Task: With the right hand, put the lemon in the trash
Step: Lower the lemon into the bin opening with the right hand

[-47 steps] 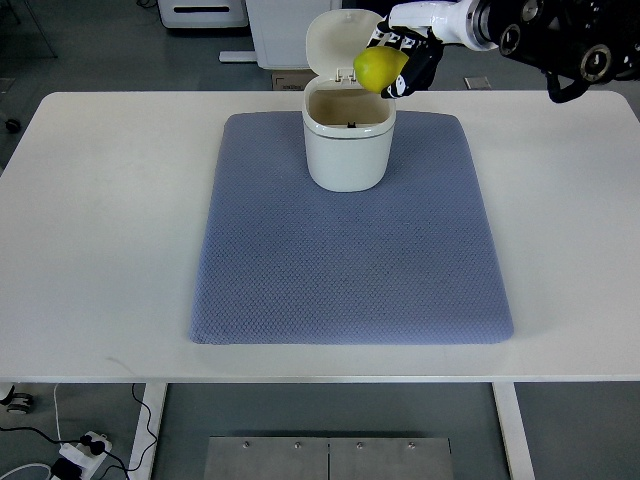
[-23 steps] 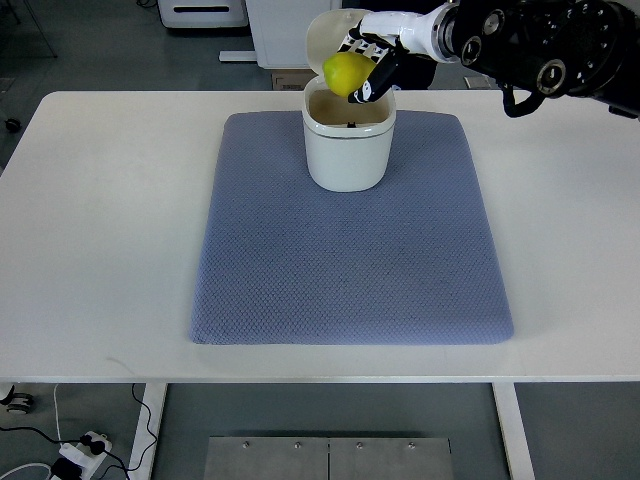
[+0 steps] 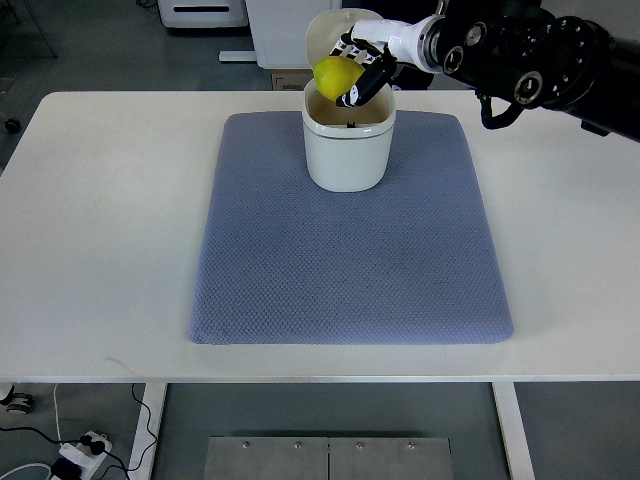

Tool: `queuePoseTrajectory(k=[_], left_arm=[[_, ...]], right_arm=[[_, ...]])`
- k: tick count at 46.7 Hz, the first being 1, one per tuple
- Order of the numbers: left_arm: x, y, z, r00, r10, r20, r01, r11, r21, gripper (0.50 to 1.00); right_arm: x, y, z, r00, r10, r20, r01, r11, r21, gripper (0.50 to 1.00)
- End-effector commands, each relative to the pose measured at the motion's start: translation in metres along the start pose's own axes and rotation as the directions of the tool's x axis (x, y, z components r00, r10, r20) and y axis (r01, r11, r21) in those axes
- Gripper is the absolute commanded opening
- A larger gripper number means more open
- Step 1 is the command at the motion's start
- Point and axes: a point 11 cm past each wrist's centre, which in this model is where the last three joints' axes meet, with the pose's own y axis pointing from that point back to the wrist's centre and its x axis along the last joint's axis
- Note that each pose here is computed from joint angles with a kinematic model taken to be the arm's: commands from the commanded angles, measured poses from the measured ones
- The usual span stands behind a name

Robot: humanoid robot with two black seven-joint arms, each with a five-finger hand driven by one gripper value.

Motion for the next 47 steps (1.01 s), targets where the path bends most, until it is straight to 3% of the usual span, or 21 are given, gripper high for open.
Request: queuePoseTrajectory(k=[1, 19, 25, 38, 47], left_arm=[[-0.0003, 0.0, 0.0001, 1.0, -0.001, 0.0, 0.001, 1.0, 0.0, 1.0], [0.0002, 0.0, 0.0, 1.0, 0.001, 0.0, -0.001, 1.0, 0.0, 1.0], [0.0002, 0.0, 0.0, 1.0, 0.001, 0.0, -0.001, 1.0, 0.0, 1.0], [0.0002, 0.0, 0.0, 1.0, 0.001, 0.0, -0.001, 1.0, 0.0, 1.0], [0.0002, 0.0, 0.0, 1.0, 0.001, 0.0, -0.001, 1.0, 0.0, 1.0]], right_arm=[[-0.0026, -0.0015, 0.0054, 1.0, -0.002, 0.006, 0.002, 1.0, -0.008, 0.5], [-0.0041, -0.0029, 0.0129, 1.0, 0.005, 0.014, -0.005, 0.999, -0.038, 0.5], [0.0008, -0.0025, 0.014, 0.999, 0.036, 0.012, -0.036, 0.998, -0.047, 0.564], [0.0007, -0.0025, 0.0144, 0.999, 0.036, 0.011, -0.035, 0.998, -0.048, 0.606], [0.0007, -0.0025, 0.0144, 0.999, 0.036, 0.011, -0.035, 0.998, -0.048, 0.679]])
